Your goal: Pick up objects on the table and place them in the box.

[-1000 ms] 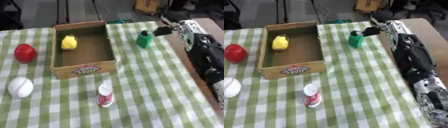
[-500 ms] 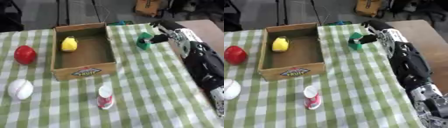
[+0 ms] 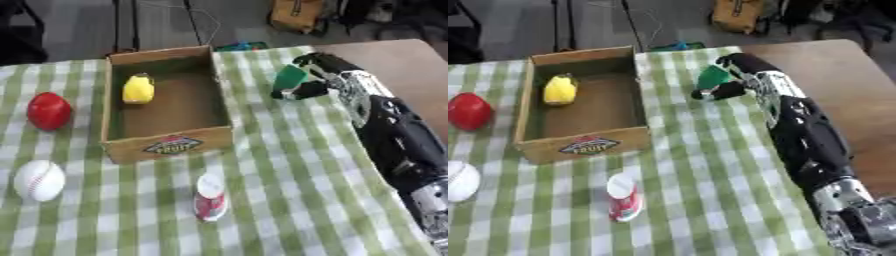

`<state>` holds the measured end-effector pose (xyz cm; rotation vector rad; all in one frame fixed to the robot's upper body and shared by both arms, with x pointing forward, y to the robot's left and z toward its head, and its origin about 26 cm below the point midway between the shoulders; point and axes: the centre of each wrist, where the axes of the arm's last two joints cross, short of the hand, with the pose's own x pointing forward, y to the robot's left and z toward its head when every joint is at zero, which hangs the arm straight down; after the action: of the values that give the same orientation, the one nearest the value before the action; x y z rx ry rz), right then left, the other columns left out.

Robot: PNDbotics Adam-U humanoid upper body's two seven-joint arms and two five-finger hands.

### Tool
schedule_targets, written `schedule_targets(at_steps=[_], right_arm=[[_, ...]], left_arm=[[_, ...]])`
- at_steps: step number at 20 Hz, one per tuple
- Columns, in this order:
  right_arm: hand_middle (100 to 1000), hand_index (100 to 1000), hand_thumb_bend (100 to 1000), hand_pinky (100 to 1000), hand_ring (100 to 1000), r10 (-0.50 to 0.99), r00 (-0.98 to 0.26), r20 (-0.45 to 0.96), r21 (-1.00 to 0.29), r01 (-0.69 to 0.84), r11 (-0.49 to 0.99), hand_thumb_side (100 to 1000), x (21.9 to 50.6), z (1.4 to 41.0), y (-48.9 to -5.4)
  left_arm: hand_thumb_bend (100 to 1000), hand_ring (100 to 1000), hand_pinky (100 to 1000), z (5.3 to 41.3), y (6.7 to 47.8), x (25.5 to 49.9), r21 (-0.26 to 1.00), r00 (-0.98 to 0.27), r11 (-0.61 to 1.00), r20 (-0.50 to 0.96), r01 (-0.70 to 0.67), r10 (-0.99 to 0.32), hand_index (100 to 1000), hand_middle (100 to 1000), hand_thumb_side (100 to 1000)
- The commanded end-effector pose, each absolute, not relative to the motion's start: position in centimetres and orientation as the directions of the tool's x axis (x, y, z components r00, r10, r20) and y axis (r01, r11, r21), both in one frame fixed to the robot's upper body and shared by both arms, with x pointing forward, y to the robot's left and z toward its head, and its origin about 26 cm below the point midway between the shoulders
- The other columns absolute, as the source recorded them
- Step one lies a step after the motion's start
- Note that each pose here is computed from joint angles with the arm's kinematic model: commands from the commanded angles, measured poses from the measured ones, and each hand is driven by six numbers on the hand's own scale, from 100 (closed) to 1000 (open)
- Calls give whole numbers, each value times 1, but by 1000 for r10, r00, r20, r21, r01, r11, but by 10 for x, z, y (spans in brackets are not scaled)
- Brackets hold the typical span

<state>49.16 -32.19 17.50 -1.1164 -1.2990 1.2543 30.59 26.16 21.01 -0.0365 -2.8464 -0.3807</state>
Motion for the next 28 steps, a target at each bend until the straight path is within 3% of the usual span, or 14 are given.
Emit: schedule_targets(at_steps=[1, 18, 28], right_arm=[[834, 947, 822, 888, 950, 996, -85, 34, -999, 36, 38, 845, 492, 189, -326], [830, 934, 820, 885, 947, 998, -59, 12, -999, 34, 15, 840, 494, 185, -329], [729, 848, 760, 864, 919, 997, -64, 34, -998, 42, 37, 837, 495, 186, -327]], left_arm=[[100, 620, 454, 218, 259, 305, 266, -971, 962, 240, 61, -4, 724, 654, 991], [100, 620, 449, 217, 257, 305, 277, -971, 958, 240, 69, 0, 724, 656, 992], [100, 620, 447, 218, 255, 305, 288, -971, 955, 241, 72, 1, 724, 658, 992]])
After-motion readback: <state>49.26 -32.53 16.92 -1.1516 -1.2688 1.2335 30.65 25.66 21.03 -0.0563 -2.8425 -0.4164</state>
